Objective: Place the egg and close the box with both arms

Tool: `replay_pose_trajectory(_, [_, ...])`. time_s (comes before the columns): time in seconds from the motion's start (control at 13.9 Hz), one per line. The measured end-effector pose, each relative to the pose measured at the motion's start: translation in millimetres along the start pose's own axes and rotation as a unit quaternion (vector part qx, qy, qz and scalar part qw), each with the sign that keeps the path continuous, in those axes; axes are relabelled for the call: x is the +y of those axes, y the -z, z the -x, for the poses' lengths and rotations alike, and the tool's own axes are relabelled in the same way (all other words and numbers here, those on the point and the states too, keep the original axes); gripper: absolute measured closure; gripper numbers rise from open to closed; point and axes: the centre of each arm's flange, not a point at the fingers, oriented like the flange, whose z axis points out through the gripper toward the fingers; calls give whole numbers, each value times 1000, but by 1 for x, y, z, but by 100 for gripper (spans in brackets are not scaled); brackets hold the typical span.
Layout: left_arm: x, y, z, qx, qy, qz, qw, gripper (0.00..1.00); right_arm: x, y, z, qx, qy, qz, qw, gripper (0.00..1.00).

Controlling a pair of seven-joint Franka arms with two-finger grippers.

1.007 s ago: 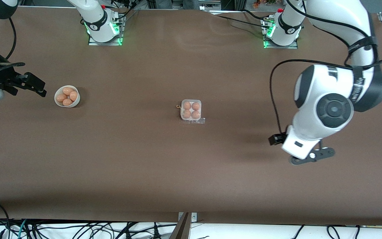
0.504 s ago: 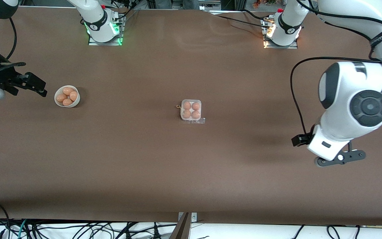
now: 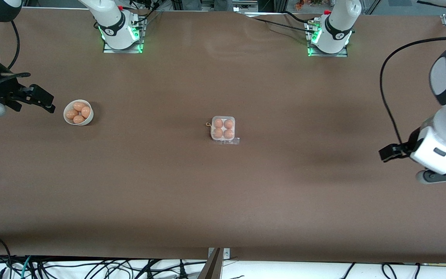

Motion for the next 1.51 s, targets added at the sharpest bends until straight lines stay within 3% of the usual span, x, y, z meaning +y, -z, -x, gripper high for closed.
replay_pose_trajectory(0.29, [-45,17,29,12,-22,11,1000,0,0,0,0,0,0,0,1000,0])
replay_pose_trajectory(0.58, [-14,35,62,17,-41,75,996,0,0,0,0,0,0,0,1000,0])
replay_pose_trajectory(1.08, [-17,0,72,-22,-32,63,997,0,0,0,0,0,0,0,1000,0])
replay_pose_trajectory(1.51, [-31,-9,73,-30,-8,55,998,0,0,0,0,0,0,0,1000,0])
